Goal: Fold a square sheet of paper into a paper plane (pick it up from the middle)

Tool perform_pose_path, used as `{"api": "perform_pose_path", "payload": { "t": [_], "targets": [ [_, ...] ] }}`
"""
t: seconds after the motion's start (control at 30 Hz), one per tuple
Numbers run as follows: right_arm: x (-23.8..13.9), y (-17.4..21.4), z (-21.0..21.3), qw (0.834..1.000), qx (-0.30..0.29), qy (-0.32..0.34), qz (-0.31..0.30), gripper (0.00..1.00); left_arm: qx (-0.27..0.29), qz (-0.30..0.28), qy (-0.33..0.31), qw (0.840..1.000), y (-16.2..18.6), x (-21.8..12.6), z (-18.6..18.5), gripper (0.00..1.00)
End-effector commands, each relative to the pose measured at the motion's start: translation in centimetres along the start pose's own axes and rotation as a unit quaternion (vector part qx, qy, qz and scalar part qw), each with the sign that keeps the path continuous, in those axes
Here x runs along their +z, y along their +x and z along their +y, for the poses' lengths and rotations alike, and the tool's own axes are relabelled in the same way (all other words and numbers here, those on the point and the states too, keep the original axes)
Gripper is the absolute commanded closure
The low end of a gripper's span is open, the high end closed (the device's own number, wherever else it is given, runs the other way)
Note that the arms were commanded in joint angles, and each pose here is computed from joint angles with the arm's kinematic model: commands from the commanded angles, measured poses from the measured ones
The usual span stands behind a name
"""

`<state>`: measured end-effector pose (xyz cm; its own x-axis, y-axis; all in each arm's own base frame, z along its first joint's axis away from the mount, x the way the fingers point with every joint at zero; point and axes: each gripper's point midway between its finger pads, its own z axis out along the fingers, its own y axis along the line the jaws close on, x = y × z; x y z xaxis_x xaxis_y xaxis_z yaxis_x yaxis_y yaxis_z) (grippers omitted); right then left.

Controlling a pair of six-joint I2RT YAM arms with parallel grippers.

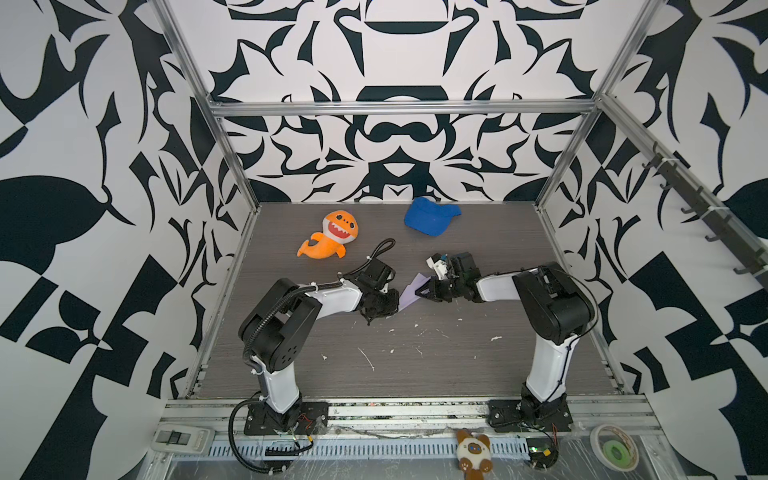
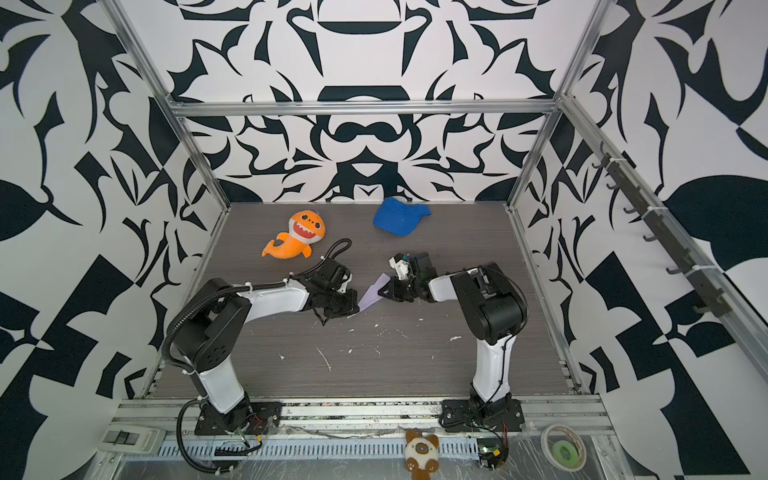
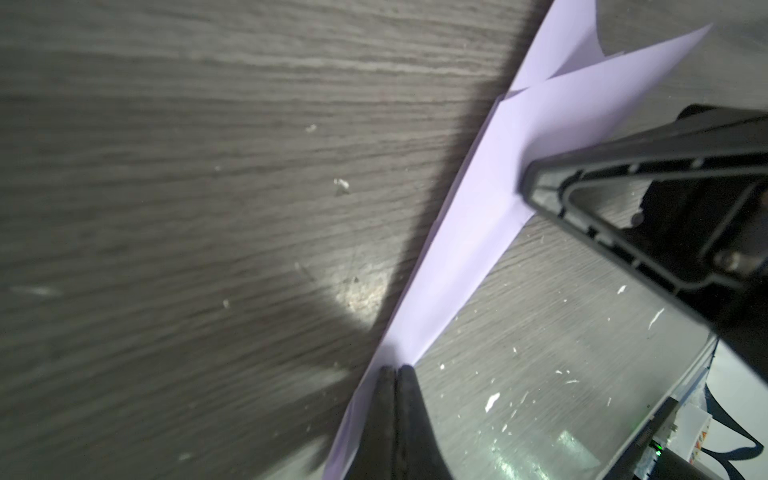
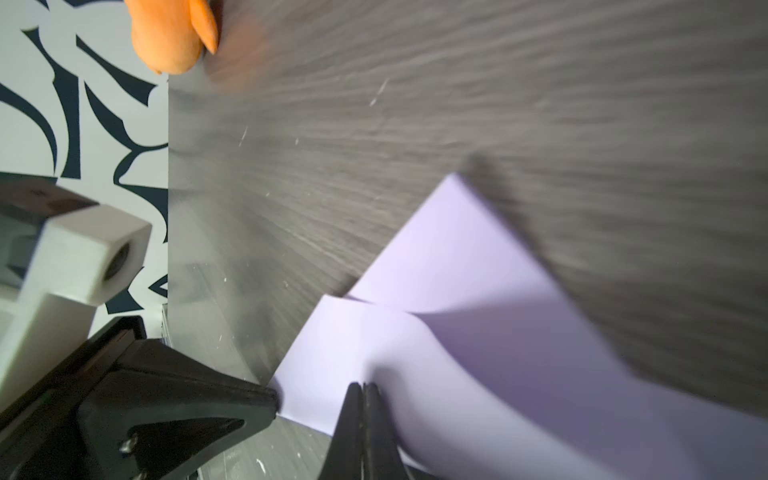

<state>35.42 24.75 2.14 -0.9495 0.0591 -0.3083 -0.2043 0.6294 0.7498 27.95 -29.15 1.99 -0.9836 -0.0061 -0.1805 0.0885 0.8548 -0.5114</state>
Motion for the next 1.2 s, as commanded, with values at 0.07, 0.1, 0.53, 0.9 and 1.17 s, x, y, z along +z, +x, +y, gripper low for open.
{"api": "perform_pose_path", "payload": {
  "t": [0.07, 0.1, 0.53, 0.9, 1.17],
  "targets": [
    [-0.9, -0.9, -1.9, 1.000, 0.004, 0.029, -0.009, 0.94, -0.032, 0.056, -0.102, 0.993, 3.4, 1.0, 5.4, 1.00],
    [-1.1, -1.1, -1.7, 1.000, 0.002, 0.029, -0.010, 0.94, -0.032, 0.055, -0.102, 0.993, 3.3, 1.0, 5.4, 1.00],
    [0.6, 2.2, 5.6, 0.997, -0.063, -0.017, 0.034, 0.94, -0.032, 0.059, -0.108, 0.992, 3.3, 1.1, 5.5, 1.00],
    [3.0, 3.5, 4.9, 0.996, -0.060, -0.001, 0.072, 0.95, -0.032, 0.062, -0.111, 0.991, 3.4, 1.2, 5.7, 1.00],
    [1.3, 2.7, 0.8, 0.997, -0.033, 0.040, 0.060, 0.96, -0.034, 0.065, -0.116, 0.991, 3.7, 1.1, 6.2, 1.00]
  ]
}}
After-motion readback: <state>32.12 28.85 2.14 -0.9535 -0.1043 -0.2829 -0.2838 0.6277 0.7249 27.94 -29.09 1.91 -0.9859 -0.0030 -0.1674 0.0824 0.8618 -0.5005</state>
